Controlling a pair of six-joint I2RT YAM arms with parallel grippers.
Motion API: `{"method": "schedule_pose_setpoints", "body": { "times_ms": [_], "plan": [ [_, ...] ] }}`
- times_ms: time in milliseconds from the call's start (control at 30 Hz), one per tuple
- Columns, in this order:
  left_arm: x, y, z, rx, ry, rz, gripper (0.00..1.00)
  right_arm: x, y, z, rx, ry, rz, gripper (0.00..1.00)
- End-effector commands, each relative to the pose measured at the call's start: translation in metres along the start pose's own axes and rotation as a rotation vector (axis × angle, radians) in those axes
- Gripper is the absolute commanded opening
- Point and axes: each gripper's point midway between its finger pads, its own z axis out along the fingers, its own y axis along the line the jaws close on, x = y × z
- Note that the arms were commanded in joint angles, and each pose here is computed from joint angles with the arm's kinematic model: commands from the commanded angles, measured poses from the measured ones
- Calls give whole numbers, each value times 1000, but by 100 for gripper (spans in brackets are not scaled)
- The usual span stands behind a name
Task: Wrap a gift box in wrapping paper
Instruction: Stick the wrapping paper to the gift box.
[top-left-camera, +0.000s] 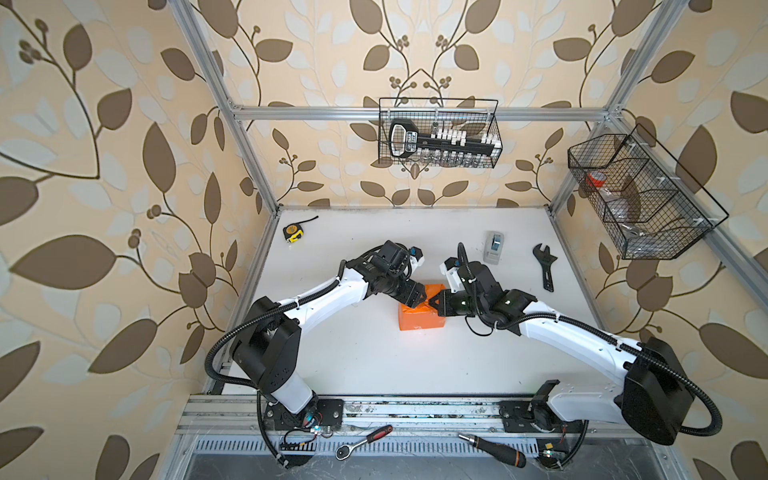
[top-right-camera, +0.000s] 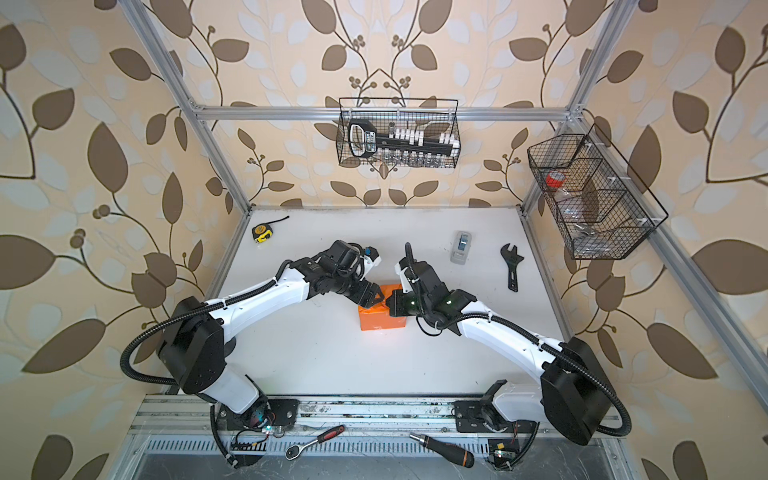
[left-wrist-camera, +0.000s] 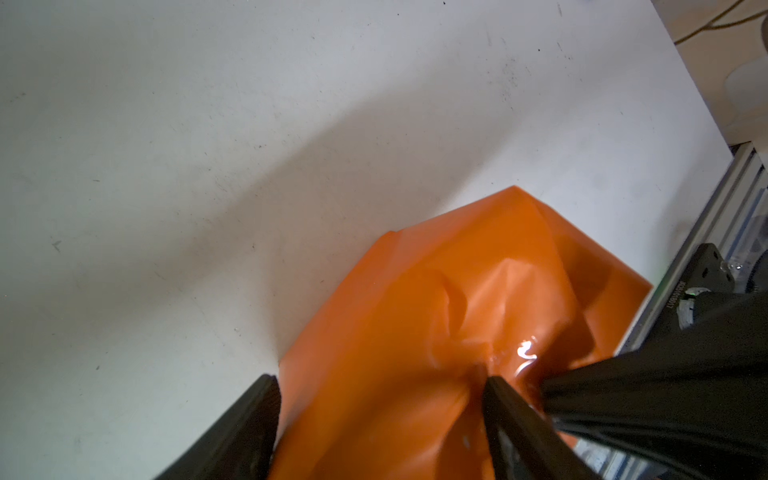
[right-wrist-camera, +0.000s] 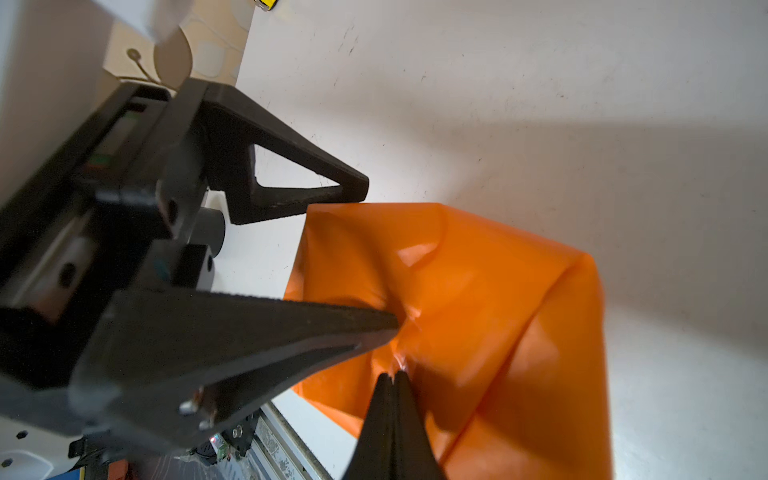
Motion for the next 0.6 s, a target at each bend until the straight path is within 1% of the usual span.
{"method": "schedule_pose_setpoints", "body": {
  "times_ms": [0, 167, 567],
  "plan": [
    [48, 9, 15, -52, 178, 4, 78, 15, -7, -3, 9, 35, -7, 0],
    [48, 10, 15, -53, 181, 4, 78, 19, -4, -8, -8, 26, -11, 0],
    [49, 9, 15, -51, 182, 4, 78, 33, -4, 1, -5, 49, -10, 0]
  ]
}}
